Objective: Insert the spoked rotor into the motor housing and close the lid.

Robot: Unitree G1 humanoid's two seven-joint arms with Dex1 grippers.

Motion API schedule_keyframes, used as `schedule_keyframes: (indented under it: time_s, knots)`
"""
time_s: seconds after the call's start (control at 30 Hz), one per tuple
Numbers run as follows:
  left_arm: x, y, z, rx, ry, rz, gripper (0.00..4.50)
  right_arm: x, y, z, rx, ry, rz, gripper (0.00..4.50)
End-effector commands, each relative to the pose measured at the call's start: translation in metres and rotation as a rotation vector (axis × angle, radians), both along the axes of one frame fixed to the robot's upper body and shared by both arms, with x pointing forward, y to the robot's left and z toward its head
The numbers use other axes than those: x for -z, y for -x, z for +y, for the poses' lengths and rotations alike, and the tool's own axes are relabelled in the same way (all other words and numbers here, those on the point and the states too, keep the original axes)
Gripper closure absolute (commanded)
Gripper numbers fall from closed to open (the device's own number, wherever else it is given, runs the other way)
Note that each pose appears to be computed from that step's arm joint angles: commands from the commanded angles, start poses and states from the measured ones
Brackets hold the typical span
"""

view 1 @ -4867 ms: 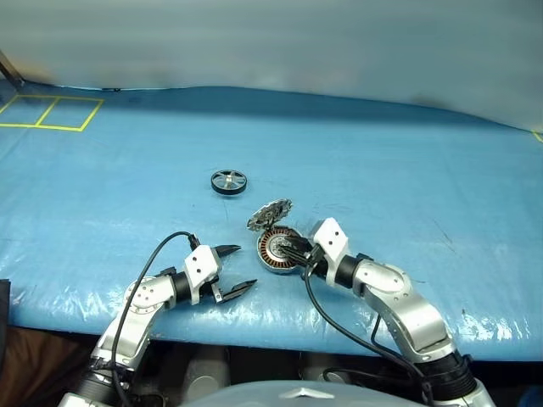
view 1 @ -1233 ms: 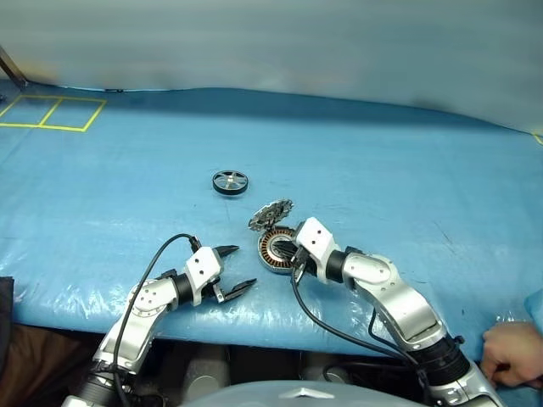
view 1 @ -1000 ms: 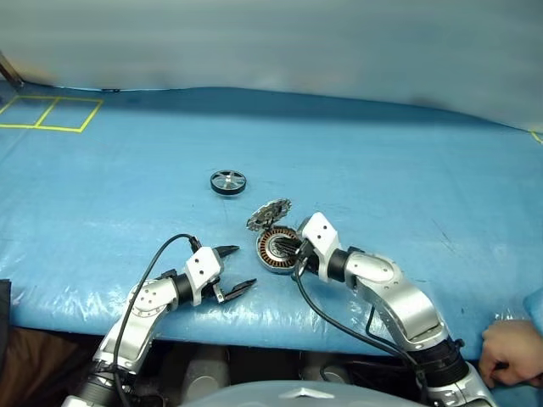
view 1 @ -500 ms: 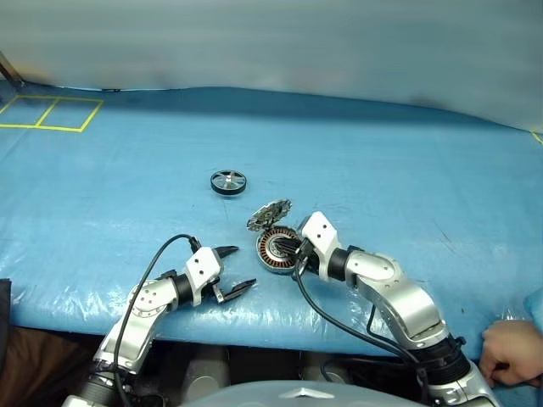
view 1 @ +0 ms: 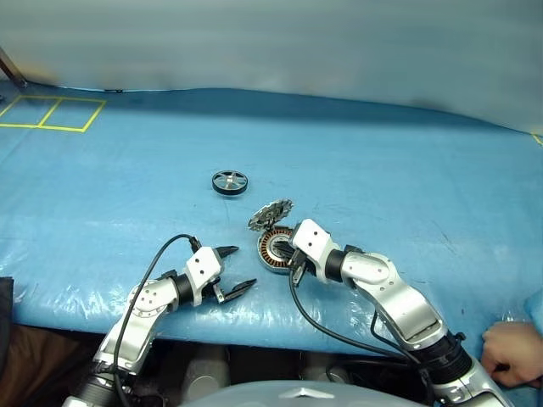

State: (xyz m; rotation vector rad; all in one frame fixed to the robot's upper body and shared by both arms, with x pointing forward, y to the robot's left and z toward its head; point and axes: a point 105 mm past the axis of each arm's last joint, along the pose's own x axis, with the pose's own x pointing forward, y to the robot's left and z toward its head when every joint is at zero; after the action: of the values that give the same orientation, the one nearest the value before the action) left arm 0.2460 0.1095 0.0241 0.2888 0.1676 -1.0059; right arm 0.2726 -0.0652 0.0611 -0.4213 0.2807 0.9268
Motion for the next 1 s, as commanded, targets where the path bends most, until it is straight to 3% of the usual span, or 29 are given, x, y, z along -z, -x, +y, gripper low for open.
schedule_keyframes:
  time_s: [0.03,0.23,0.47,0.7,0.9,1.0]
  knots:
    - [-0.008,0.001,-0.006,0.017,0.015,-0.030,0.21,0.024,-0.005,-0.021,0.101,0.100,0.058,4.47]
    - [-0.006,0.001,-0.005,0.014,0.012,-0.027,0.21,0.029,-0.004,-0.023,0.107,0.120,0.067,4.47]
    - [-0.006,-0.001,-0.001,0.003,0.009,-0.031,0.21,0.003,-0.001,-0.008,0.073,-0.078,0.068,4.47]
    - [-0.024,-0.011,0.017,-0.039,-0.018,-0.065,0.21,-0.024,0.003,-0.011,0.056,-0.251,0.063,4.47]
    - [-0.042,-0.025,0.033,-0.039,-0.118,-0.109,0.21,-0.033,0.007,-0.026,0.067,-0.277,0.047,4.47]
    - [-0.067,-0.048,0.038,-0.036,-0.203,-0.181,0.21,-0.030,0.009,-0.037,0.089,-0.260,0.047,4.47]
